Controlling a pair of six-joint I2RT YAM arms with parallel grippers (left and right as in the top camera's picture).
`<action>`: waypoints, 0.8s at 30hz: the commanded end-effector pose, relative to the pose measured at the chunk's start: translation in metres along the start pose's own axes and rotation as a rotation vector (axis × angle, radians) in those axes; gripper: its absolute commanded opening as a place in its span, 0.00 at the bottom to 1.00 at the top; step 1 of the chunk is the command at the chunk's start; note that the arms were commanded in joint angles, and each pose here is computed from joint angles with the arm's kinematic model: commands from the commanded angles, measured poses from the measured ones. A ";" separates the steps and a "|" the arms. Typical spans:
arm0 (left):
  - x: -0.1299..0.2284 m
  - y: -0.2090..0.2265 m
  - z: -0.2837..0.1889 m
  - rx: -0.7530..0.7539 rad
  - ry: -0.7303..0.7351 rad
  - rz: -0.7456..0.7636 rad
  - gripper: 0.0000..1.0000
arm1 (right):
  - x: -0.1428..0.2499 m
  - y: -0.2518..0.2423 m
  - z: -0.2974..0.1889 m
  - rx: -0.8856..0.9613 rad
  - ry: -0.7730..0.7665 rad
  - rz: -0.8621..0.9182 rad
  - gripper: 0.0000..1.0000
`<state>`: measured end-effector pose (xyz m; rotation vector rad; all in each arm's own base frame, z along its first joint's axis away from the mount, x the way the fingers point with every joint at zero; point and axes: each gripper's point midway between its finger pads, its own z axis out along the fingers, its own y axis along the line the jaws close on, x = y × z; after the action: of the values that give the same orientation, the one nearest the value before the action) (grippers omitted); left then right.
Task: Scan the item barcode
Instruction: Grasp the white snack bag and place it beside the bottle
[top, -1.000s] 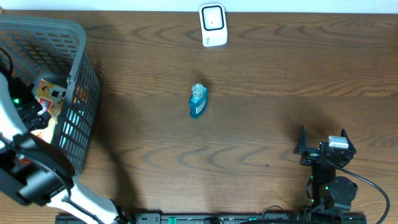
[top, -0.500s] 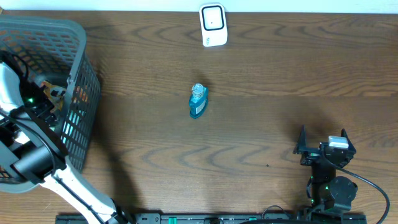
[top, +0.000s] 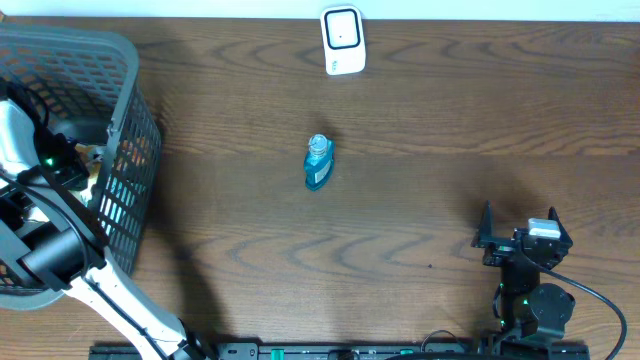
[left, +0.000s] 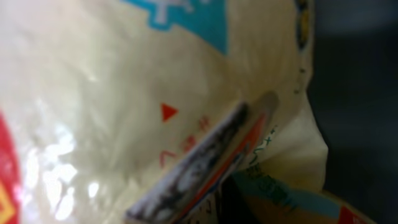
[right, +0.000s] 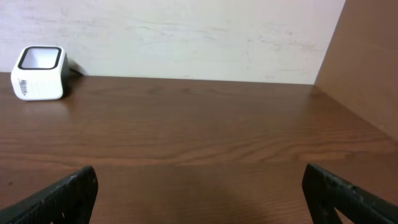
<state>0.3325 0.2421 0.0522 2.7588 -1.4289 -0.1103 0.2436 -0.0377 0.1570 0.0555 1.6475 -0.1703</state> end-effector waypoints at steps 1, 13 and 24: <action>0.006 0.003 0.001 -0.012 0.061 0.107 0.07 | 0.000 0.000 0.000 -0.001 -0.001 0.012 0.99; -0.010 0.036 -0.195 0.501 -0.017 0.268 0.07 | 0.000 0.000 0.000 -0.001 -0.001 0.012 0.99; 0.051 0.156 -0.358 1.061 -0.147 0.733 0.08 | 0.000 0.000 0.000 -0.001 -0.001 0.012 0.99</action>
<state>0.2632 0.1526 0.3844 2.9092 -2.6022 0.5682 0.2436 -0.0377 0.1570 0.0555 1.6475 -0.1703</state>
